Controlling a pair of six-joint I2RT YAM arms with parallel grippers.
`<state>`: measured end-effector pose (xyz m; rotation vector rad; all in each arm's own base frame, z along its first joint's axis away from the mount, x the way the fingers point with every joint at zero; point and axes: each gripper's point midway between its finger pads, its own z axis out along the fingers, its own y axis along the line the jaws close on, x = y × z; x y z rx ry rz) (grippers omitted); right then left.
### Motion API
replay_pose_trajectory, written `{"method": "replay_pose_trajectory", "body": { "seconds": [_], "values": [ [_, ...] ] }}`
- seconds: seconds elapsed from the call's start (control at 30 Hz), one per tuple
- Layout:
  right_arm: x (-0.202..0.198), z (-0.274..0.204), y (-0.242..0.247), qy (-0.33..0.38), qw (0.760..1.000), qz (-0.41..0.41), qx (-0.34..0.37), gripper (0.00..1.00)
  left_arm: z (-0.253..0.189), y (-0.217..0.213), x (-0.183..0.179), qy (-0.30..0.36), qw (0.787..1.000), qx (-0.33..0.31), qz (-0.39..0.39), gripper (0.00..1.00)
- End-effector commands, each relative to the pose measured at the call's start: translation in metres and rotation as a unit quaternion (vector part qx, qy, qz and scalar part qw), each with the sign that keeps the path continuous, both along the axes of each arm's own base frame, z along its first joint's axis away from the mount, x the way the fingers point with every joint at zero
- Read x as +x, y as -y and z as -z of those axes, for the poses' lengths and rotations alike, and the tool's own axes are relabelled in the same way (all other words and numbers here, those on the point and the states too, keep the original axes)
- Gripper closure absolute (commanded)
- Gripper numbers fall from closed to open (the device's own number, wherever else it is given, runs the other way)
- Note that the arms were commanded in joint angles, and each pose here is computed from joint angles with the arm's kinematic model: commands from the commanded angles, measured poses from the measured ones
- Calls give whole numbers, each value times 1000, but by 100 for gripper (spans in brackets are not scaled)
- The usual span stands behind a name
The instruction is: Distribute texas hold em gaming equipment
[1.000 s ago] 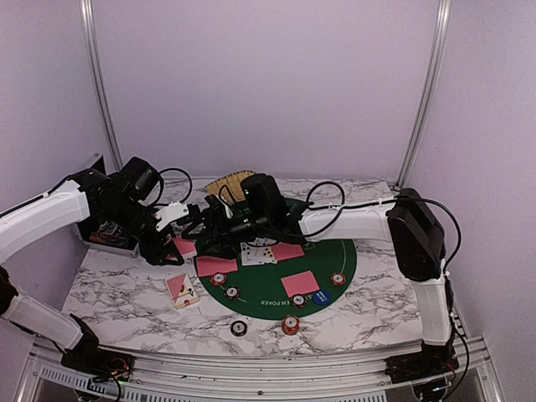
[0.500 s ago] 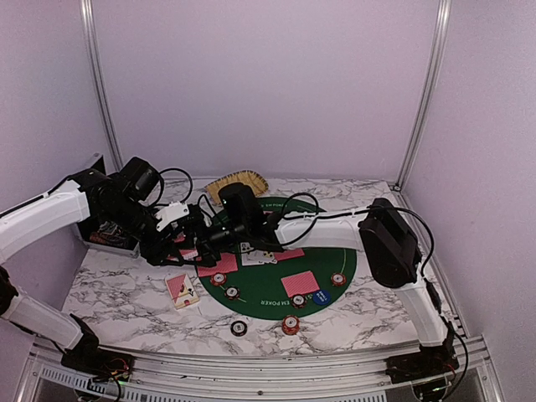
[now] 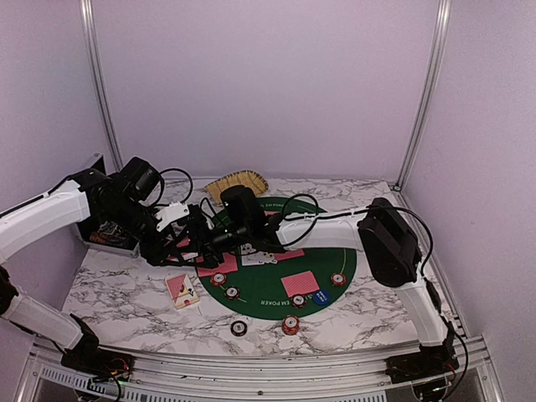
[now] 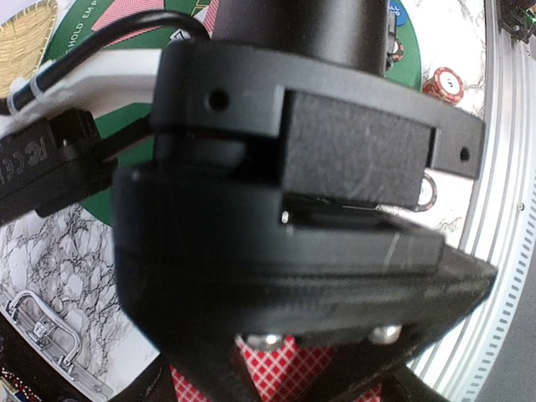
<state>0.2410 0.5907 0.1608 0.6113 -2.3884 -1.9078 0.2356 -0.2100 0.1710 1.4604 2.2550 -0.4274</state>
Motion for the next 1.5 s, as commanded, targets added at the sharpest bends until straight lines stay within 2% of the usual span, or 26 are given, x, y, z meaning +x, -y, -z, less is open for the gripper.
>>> {"method": "replay_pose_trajectory", "body": {
  "seconds": [0.0,0.43,1.0,1.47],
  "values": [
    [13,2,18,4,1000,17,-18,23,-19,5,3,19,1000,-24,3,100],
    [22,-7,34,15,999,22,-20,36,-17,3,1,20,1000,-21,4,100],
    [31,-34,55,35,999,30,-21,75,-14,0,0,22,1000,-14,3,100],
    [41,-49,78,36,998,46,-24,100,-12,-3,1,26,1000,-5,1,100]
  ]
}}
